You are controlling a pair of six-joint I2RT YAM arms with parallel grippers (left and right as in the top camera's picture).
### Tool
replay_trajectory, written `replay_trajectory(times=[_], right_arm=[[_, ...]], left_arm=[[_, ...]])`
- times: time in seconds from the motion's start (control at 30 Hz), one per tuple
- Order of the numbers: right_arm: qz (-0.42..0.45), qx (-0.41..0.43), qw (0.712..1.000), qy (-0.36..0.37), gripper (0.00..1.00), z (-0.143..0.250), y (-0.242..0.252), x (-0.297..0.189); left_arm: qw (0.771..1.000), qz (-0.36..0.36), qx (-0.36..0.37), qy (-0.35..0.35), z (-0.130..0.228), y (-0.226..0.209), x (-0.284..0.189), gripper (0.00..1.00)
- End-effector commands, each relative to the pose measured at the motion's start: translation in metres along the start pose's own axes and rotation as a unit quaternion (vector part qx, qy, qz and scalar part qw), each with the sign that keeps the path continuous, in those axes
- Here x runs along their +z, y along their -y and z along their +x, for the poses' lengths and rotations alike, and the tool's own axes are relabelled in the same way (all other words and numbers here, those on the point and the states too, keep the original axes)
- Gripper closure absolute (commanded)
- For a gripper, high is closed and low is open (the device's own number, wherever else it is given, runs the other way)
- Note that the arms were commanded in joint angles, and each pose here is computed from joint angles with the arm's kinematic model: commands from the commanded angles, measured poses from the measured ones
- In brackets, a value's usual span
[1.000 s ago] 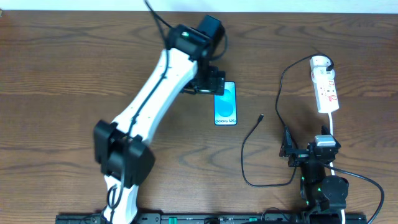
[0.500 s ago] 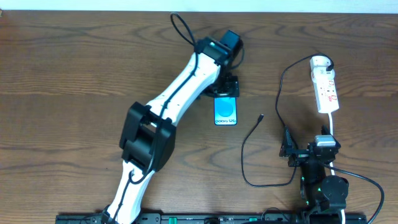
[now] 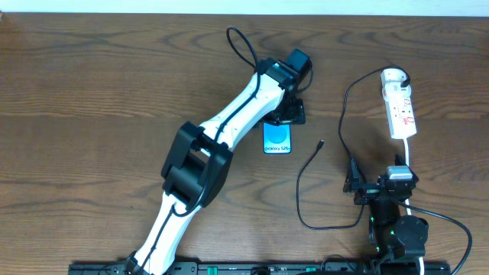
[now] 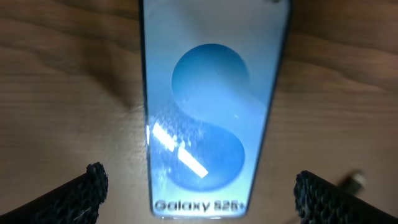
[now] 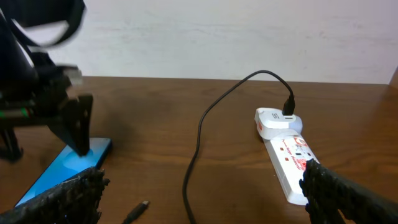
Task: Plug charger to phone and switch on socket
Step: 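Lower the left gripper and close it on the phone's top edge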
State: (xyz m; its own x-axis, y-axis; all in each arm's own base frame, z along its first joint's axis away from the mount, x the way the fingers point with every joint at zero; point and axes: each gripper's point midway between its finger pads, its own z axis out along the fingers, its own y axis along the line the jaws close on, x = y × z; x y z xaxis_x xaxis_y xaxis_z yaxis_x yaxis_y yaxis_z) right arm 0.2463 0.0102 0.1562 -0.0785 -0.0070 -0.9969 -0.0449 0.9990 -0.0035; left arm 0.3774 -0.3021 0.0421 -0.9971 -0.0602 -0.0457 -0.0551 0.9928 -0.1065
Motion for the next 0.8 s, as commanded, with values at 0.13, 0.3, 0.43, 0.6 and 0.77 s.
replay_trajectory(times=[0.13, 0.3, 0.43, 0.6, 0.77], right_arm=[[0.002, 0.005, 1.0, 0.0, 0.01, 0.0, 0.001, 0.0], [0.002, 0.005, 1.0, 0.0, 0.01, 0.0, 0.001, 0.0], [0.002, 0.005, 1.0, 0.0, 0.01, 0.0, 0.001, 0.0], [0.002, 0.005, 1.0, 0.0, 0.01, 0.0, 0.001, 0.0], [0.002, 0.005, 1.0, 0.0, 0.01, 0.0, 0.001, 0.0]], left_arm=[[1.0, -0.011, 0.017, -0.006, -0.001, 0.001, 0.023, 0.02], [1.0, -0.011, 0.021, -0.003, 0.0, 0.005, 0.029, 0.02], [1.0, -0.006, 0.022, 0.004, -0.004, 0.009, 0.035, 0.02], [0.999, -0.029, 0.02, 0.016, -0.009, 0.001, 0.042, 0.02], [0.999, -0.037, 0.023, 0.012, -0.008, -0.002, 0.05, 0.02]])
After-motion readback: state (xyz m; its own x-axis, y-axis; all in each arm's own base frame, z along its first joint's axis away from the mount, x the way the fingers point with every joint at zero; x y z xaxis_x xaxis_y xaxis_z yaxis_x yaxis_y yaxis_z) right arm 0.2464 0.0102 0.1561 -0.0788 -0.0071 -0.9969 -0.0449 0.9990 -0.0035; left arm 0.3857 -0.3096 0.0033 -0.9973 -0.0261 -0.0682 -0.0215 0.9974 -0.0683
